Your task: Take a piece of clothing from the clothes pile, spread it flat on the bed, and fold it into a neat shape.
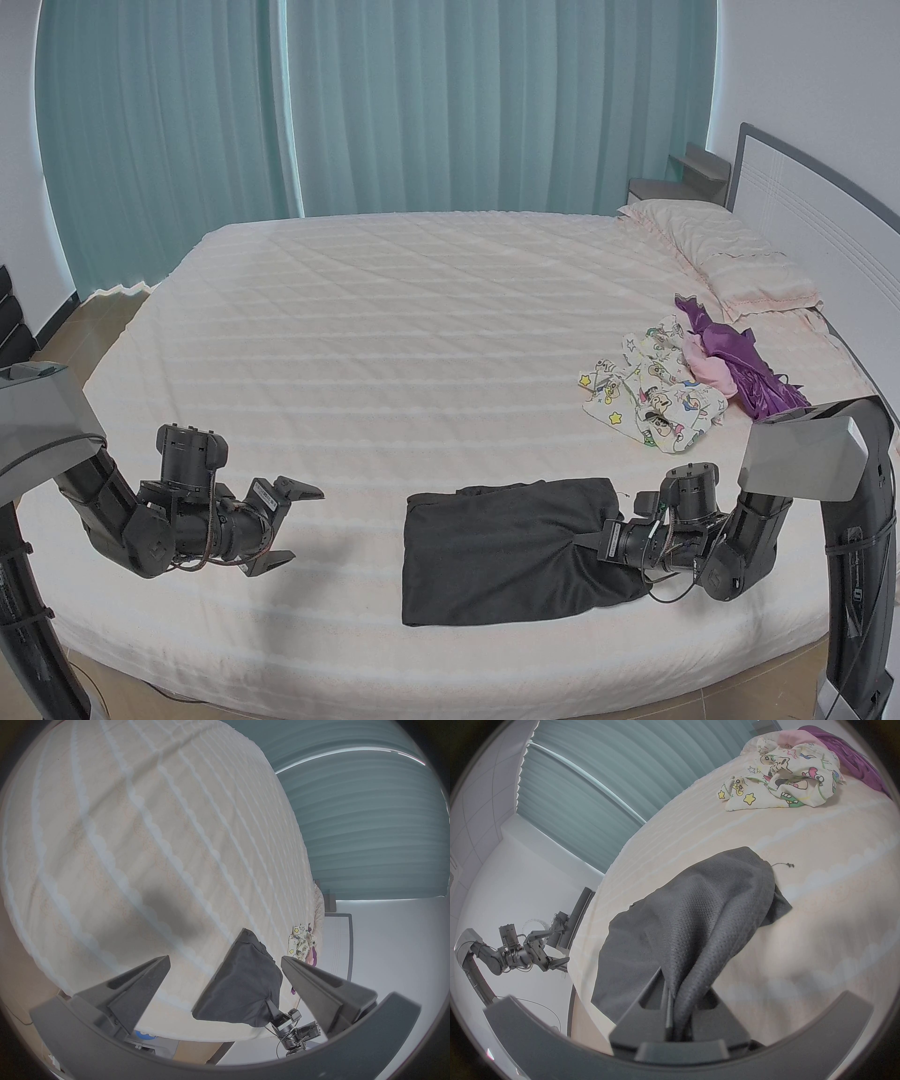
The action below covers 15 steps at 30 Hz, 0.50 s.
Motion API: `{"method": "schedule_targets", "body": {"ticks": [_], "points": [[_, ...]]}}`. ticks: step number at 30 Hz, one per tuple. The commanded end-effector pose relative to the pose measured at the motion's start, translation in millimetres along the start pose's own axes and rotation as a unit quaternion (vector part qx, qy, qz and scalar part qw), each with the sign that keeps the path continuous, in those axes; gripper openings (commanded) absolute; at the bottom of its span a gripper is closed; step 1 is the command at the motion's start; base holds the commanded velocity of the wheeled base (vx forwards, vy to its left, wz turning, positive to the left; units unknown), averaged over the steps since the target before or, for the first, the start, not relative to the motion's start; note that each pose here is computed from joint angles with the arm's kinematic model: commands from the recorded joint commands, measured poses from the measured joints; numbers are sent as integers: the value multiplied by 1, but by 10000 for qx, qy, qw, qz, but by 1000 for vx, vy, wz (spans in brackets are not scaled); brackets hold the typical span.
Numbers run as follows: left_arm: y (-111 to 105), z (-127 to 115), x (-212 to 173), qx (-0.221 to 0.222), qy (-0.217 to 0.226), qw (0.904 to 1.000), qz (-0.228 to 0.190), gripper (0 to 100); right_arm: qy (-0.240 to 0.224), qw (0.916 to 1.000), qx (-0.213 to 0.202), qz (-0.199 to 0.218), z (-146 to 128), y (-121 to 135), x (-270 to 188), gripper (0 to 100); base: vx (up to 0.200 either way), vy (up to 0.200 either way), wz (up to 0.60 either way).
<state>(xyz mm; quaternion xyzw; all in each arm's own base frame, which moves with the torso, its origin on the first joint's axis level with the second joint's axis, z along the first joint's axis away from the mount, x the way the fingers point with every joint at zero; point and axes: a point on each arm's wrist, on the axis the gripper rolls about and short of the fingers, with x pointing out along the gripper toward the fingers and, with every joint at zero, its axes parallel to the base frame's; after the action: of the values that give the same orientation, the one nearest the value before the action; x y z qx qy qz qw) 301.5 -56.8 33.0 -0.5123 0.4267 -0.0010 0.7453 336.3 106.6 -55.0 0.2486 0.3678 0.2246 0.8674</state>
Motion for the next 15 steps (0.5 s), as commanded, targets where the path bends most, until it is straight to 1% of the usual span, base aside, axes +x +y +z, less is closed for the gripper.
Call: {"method": "schedule_targets", "body": {"ticks": [1,6,15], "points": [[-1,-1,0,13,14,10000,-11,100,-23,10000,-15,8,-1,1,-3,0,0,-200,0],[-1,-1,0,13,7,10000,-7,100,-79,10000,-41,40,-3,1,-6,0,0,-200,0],[-1,-2,0,22,19,10000,-9,100,-76,10000,11,-29,-5,-2,-13,0,0,-200,0]]}}
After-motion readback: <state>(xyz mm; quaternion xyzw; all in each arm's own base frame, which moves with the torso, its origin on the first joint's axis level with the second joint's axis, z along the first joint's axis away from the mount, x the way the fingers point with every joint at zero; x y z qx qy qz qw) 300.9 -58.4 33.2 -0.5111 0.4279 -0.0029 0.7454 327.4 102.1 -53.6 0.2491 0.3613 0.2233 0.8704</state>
